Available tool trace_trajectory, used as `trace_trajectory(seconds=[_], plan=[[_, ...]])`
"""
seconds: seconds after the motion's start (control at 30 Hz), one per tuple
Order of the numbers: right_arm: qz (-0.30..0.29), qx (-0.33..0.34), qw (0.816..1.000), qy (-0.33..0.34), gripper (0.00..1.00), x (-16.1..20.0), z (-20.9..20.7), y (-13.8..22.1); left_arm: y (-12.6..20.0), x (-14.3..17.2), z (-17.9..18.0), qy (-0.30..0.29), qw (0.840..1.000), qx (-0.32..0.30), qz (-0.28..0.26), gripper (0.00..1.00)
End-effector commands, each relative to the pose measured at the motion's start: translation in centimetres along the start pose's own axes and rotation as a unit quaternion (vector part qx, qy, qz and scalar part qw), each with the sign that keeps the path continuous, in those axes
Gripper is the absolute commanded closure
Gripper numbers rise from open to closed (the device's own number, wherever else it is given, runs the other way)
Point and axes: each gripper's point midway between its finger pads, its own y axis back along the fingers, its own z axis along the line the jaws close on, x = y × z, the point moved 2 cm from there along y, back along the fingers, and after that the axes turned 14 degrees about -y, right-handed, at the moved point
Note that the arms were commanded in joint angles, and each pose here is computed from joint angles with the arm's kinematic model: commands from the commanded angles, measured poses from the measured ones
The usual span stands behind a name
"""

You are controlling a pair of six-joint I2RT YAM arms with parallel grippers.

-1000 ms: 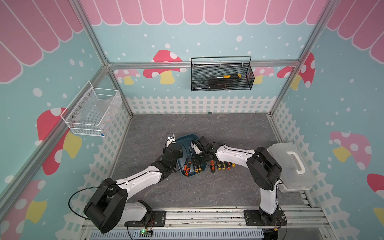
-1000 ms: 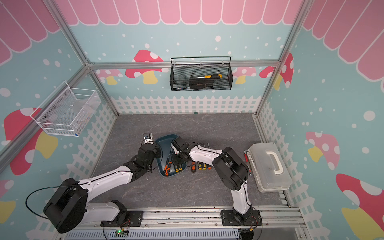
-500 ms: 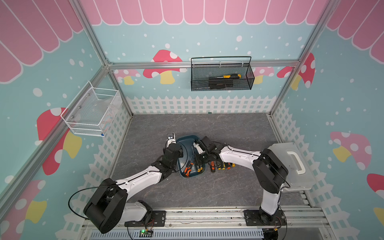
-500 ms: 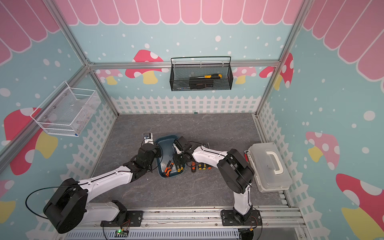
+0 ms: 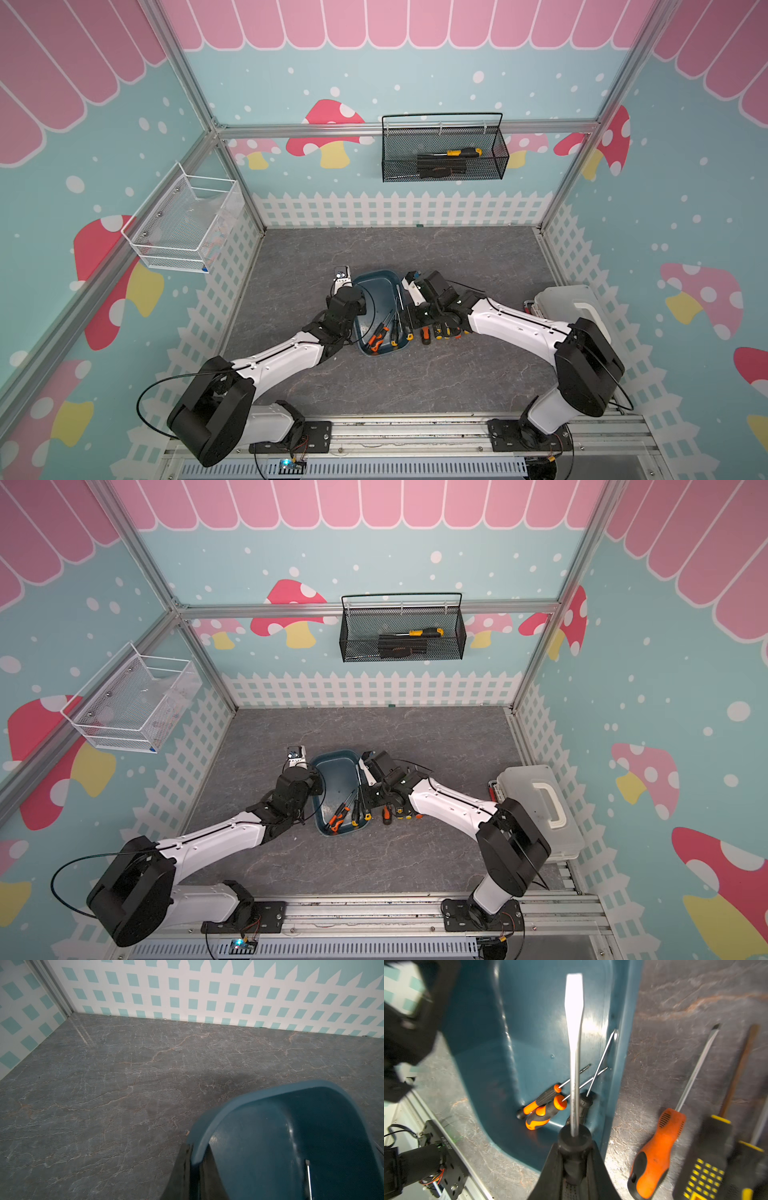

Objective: Take out the screwdriver from the storage box
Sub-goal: Pick up the screwdriver from the storage box, then place the screwdriver at the center of the board.

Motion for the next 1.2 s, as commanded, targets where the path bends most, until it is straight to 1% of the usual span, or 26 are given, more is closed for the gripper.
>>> trace_trajectory(seconds=[0.0, 0.13, 0.23, 0.37, 0.53, 0.67, 0.97, 1.17], plan=[[-0.017, 0.005, 1.000, 0.017, 1.00, -0.7, -0.8, 2.0, -0.3, 0.4, 0.3, -0.017, 1.000, -0.006, 0.009, 1.00], [-0.027, 0.010, 1.000, 0.007, 1.00, -1.4, -2.7, 4.1, -0.2, 0.4, 0.3, -0.018, 1.000, -0.006, 0.009, 1.00], [-0.023, 0.012, 1.000, -0.002, 1.00, -1.7, -4.7, 5.5, -0.3, 0.4, 0.3, -0.017, 1.000, -0.005, 0.008, 1.00], [-0.007, 0.042, 0.999, 0.000, 1.00, -1.8, -7.3, 6.7, -0.3, 0.5, 0.2, -0.016, 1.000, -0.004, 0.009, 1.00], [0.007, 0.056, 0.998, -0.021, 1.00, -2.1, -10.1, 7.1, -0.2, 0.7, 0.2, -0.013, 1.000, -0.003, 0.009, 1.00], [0.028, 0.086, 0.996, -0.027, 1.00, -2.2, -12.1, 6.9, 0.0, 0.6, 0.3, -0.013, 1.000, -0.004, 0.007, 1.00], [0.029, 0.153, 0.987, -0.042, 1.00, -2.9, -16.6, 7.9, -0.1, 0.8, 0.2, -0.012, 1.000, -0.001, 0.010, 1.00], [0.047, 0.169, 0.983, -0.055, 1.00, -2.4, -19.0, 7.3, -0.3, 1.1, 0.0, -0.012, 1.000, 0.000, 0.012, 1.00]])
